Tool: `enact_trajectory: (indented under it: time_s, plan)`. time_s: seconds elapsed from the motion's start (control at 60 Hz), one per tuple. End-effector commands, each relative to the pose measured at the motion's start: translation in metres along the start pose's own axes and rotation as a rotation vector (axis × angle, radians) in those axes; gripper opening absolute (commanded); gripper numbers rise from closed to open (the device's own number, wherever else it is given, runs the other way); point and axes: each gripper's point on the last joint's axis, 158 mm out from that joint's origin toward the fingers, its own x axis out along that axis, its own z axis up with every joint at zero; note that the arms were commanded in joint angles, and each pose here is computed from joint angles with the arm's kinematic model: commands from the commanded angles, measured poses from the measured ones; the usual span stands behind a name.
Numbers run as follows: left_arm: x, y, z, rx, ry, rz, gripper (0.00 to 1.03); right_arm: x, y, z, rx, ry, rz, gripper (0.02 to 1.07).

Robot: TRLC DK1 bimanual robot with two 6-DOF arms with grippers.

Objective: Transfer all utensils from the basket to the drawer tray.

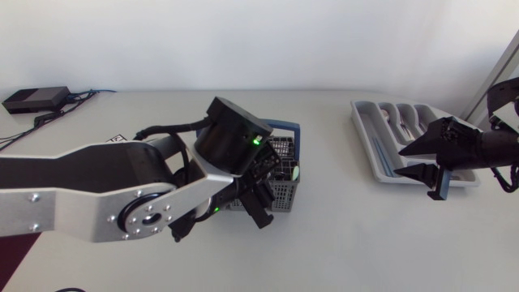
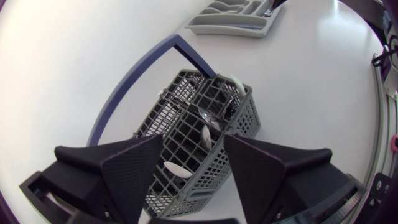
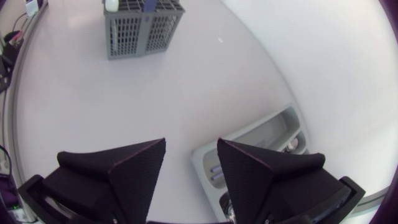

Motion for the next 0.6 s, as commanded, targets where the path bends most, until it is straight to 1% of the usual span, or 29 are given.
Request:
enact_trajectory:
  time_s: [0.0, 0.083, 0.283, 0.383, 0.583]
  plan:
    - [0.005, -0.008, -0.010, 0.031, 0.019, 0.000, 0.65, -0.003, 0.024, 0.017, 0.050, -0.036, 0.044, 0.68]
    - [0.008, -0.013, -0.013, 0.038, 0.021, -0.001, 0.65, -0.008, 0.042, 0.038, 0.042, -0.071, 0.069, 0.68]
    - [0.013, -0.015, -0.015, 0.040, 0.022, 0.013, 0.65, -0.013, 0.068, 0.065, 0.045, -0.121, 0.095, 0.68]
    - [0.018, -0.015, -0.017, 0.041, 0.021, 0.033, 0.59, -0.013, 0.081, 0.072, 0.043, -0.136, 0.110, 0.68]
    - [0.028, -0.021, -0.025, 0.059, 0.041, 0.049, 0.55, -0.015, 0.091, 0.081, 0.041, -0.157, 0.110, 0.68]
